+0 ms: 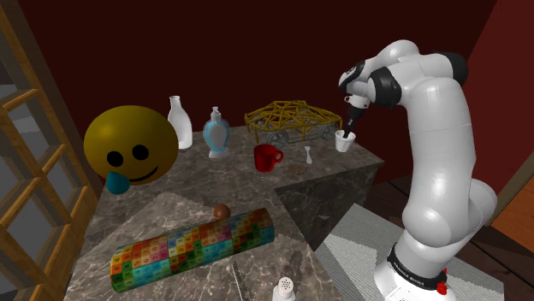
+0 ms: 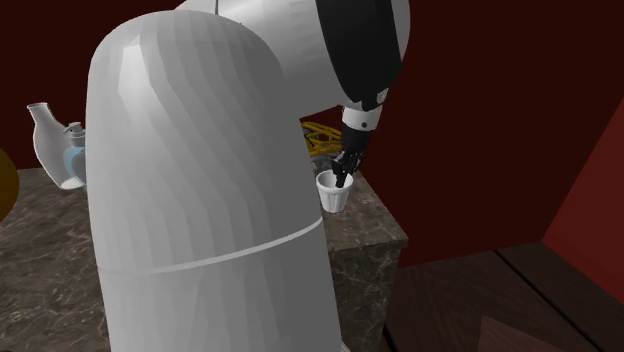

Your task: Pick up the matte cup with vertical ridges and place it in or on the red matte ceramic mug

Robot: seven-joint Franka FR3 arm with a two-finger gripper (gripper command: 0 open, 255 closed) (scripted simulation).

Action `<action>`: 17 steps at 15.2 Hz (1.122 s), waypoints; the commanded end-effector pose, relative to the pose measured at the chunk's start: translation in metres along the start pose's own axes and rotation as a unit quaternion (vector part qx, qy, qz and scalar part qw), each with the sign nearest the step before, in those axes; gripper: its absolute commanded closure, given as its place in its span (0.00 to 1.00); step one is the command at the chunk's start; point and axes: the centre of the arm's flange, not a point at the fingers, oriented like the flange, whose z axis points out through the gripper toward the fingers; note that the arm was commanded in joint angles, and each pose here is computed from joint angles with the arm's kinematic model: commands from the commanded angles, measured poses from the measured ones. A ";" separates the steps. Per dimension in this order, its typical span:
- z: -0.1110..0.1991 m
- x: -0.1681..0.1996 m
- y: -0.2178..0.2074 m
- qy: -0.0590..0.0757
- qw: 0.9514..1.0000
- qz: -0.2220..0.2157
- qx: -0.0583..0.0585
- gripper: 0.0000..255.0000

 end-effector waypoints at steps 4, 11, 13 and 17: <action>-0.025 0.003 -0.004 0.000 1.000 0.000 0.000 1.00; -0.061 0.007 -0.011 0.000 1.000 0.000 0.000 1.00; -0.071 0.008 -0.013 0.000 1.000 0.000 0.000 1.00; -0.092 0.010 -0.017 0.000 1.000 0.000 0.000 1.00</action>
